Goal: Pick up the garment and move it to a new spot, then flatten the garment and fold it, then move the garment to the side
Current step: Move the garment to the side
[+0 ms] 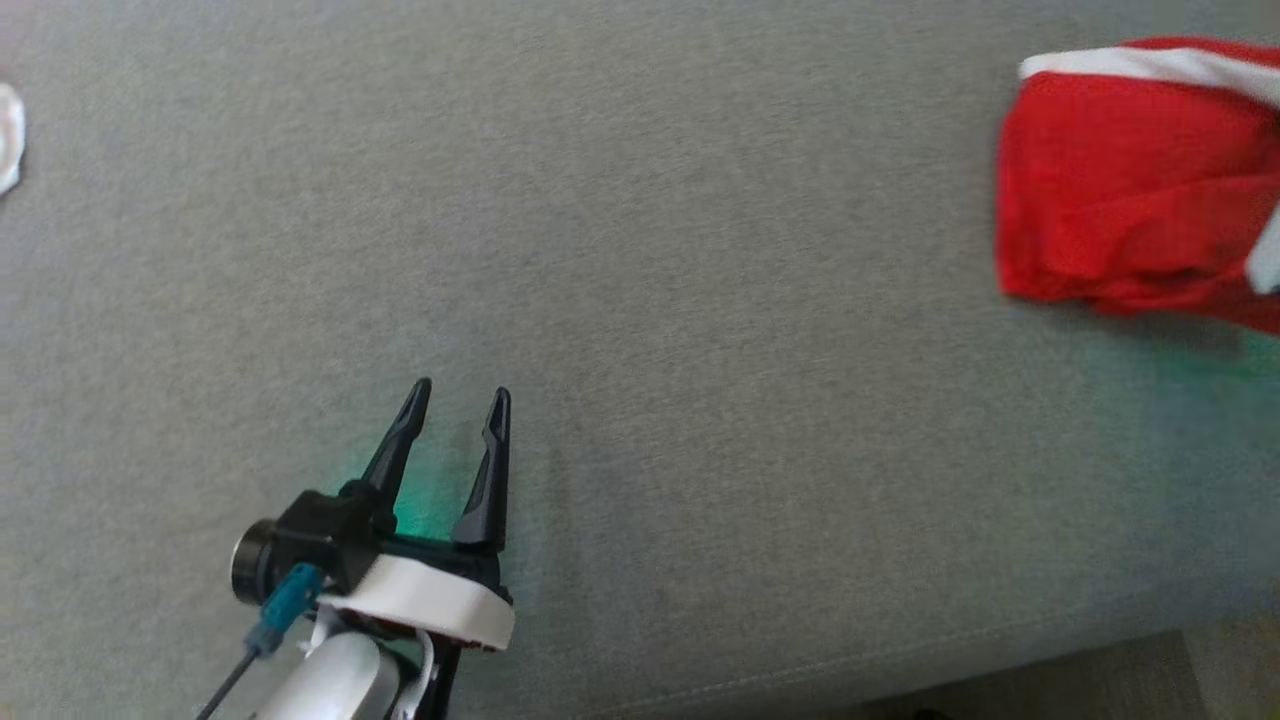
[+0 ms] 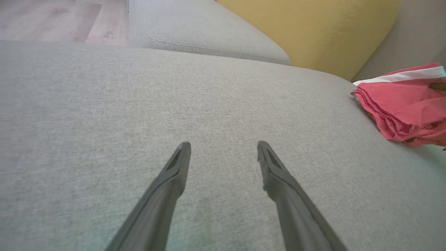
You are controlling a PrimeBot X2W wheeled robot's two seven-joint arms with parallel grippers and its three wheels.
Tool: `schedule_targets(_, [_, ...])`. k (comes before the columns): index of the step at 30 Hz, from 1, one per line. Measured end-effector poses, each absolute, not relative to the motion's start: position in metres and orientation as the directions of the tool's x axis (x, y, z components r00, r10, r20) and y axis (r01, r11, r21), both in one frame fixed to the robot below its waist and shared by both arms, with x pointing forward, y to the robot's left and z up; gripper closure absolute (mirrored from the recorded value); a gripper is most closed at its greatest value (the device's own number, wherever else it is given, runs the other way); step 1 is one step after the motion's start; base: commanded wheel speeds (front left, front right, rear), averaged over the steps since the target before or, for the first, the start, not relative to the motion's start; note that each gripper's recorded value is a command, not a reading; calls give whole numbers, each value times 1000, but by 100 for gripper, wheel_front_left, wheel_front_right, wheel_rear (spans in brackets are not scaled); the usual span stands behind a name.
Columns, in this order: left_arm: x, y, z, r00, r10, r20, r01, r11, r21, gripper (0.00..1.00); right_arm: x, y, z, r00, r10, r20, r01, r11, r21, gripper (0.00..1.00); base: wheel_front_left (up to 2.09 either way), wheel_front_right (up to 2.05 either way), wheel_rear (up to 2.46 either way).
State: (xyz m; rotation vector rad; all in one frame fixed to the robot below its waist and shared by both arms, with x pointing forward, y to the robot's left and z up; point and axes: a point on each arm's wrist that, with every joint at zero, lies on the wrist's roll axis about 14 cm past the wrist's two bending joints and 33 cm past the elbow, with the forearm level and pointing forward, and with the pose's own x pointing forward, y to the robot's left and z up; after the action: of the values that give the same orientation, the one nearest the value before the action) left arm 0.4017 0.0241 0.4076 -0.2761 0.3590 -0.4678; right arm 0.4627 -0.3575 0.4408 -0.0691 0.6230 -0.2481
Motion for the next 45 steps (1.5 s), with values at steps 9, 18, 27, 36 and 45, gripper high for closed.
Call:
schedule_targets(9, [407, 44, 398, 850, -434, -301, 337, 884, -324, 0, 498, -378, 442, 769, -314, -557, 213, 947, -239, 100, 0, 0, 0])
schedule_targets(18, [408, 45, 397, 852, -428, -302, 332, 887, -320, 0, 512, -380, 460, 835, -340, -432, 230, 930, -287, 0, 0, 0, 0])
schedule_targets(27, [406, 47, 415, 871, -417, -260, 336, 892, -303, 0, 521, -327, 490, 928, -212, -306, 150, 965, -214, 0, 0, 0, 0])
schedule_targets(36, [395, 77, 445, 928, -318, -193, 257, 923, -285, 0, 489, -249, 510, 979, -25, -200, -1, 992, -129, 0, 0, 0, 0])
schedule_targets(45, [342, 122, 446, 963, -170, -207, 107, 953, -284, 0, 416, -177, 503, 986, 109, -125, -110, 994, 1, 0, 0, 0, 0])
